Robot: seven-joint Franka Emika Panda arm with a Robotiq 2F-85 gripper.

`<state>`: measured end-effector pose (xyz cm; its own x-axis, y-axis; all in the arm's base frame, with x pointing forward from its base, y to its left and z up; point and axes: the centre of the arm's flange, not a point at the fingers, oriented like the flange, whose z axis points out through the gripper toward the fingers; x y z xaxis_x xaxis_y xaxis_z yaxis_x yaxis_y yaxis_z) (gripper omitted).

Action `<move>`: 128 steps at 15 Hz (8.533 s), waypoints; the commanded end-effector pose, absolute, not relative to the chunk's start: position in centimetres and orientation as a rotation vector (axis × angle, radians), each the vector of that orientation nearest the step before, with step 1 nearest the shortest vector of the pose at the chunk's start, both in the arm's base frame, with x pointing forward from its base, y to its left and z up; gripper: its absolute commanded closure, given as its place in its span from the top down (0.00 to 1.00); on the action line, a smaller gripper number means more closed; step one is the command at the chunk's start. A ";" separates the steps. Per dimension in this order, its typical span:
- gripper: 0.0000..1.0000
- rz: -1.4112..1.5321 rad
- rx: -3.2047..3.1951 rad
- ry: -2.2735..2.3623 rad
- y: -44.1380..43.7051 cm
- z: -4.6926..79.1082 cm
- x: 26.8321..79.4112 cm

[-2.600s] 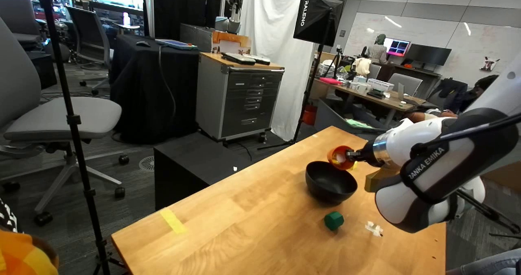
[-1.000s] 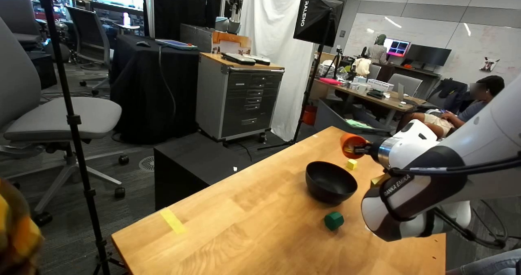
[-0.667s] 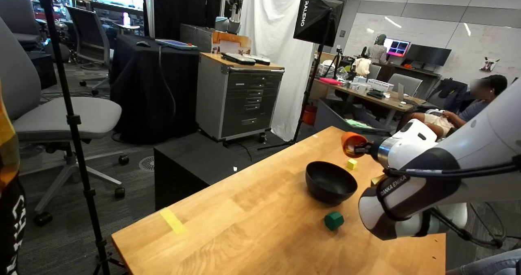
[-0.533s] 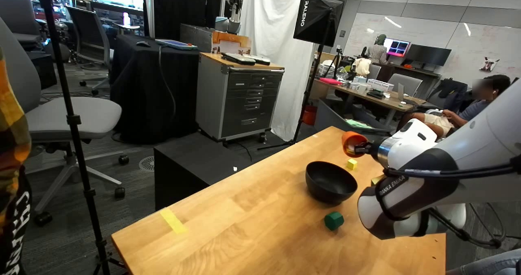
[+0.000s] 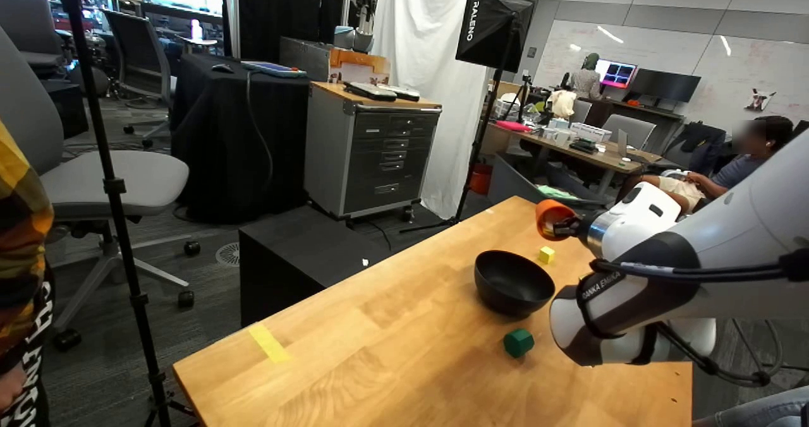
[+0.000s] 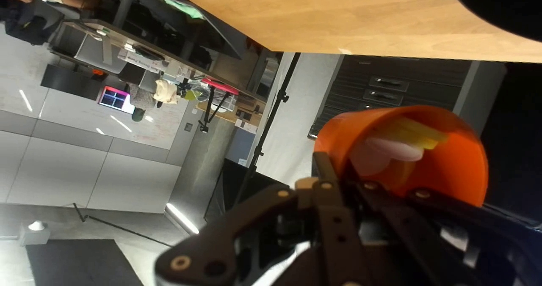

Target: Pour the contents in the orange cup into the black bowl

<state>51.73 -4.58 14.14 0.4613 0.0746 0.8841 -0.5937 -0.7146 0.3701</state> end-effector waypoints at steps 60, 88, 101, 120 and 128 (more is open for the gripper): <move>0.05 1.429 1.762 -0.277 -3.5 15.1 52.6; 0.05 1.529 2.172 -0.994 -9.8 21.4 55.0; 0.05 1.308 2.562 -1.176 -12.9 26.5 53.8; 0.05 0.673 3.039 -1.304 -15.9 26.6 49.5; 0.06 0.454 3.021 -1.433 -20.9 24.9 46.2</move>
<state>48.26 -19.05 24.13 0.5974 -0.7818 0.1785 -0.7104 -0.6192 -0.3346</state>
